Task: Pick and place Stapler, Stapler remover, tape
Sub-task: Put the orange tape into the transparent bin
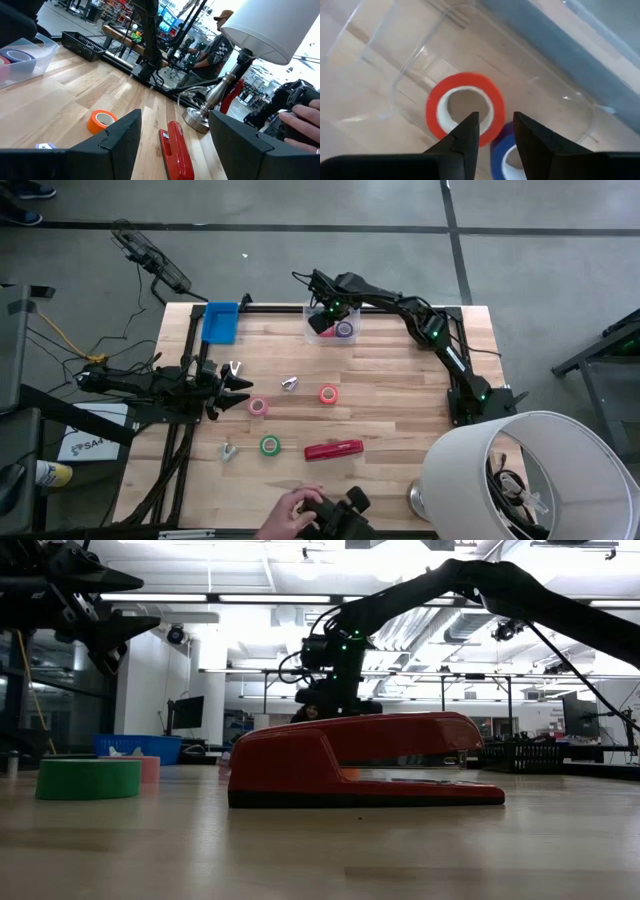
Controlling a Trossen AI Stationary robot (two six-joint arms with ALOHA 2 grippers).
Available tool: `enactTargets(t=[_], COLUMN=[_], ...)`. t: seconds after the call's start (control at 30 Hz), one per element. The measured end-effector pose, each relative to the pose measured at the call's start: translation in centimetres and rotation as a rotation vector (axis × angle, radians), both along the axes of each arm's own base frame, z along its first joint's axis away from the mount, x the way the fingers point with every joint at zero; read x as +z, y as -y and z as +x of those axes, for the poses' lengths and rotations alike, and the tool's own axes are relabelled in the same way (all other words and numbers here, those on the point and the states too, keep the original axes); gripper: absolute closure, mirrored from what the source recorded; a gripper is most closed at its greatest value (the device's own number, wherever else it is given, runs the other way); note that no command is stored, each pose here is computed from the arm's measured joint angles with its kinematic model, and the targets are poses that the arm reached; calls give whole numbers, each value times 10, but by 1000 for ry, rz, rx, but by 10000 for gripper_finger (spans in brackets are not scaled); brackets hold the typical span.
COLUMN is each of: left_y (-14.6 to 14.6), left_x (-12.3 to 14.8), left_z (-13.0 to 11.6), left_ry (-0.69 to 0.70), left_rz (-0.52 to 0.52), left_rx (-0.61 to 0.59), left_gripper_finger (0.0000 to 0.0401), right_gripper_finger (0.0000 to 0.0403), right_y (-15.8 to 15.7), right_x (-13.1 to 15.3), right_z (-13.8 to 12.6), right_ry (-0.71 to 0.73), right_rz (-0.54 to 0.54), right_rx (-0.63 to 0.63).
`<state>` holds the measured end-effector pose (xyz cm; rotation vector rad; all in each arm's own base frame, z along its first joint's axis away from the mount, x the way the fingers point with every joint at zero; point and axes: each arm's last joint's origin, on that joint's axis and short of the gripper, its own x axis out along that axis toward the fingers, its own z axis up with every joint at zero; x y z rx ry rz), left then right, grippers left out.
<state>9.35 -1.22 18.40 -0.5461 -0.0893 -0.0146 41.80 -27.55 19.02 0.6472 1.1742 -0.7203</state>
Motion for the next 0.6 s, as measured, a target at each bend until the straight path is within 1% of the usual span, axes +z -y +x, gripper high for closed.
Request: enactTargets(t=[0.13, 0.27, 0.33, 0.43, 0.5, 0.6], left_y=[0, 0, 0, 0, 0, 0], left_x=[0, 0, 0, 0, 0, 0], left_z=[0, 0, 0, 0, 0, 0], left_ry=[-1, 0, 0, 0, 0, -1], left_rz=[0, 0, 0, 0, 0, 1], left_rx=[0, 0, 0, 0, 0, 0], left_gripper_finger=[172, 172, 172, 172, 172, 172], right_gripper_finger=[285, 275, 269, 261, 255, 250], right_y=[0, -2, -3, -8, -14, -25], right_x=[6, 21, 26, 31, 35, 42], right_z=[-1, -4, -5, -4, -3, 1], right_ry=[-8, 12, 25, 52, 68, 85], right_rz=[-33, -55, -48, -23, 3, 5], right_rx=[-2, 27, 52, 131, 212, 326])
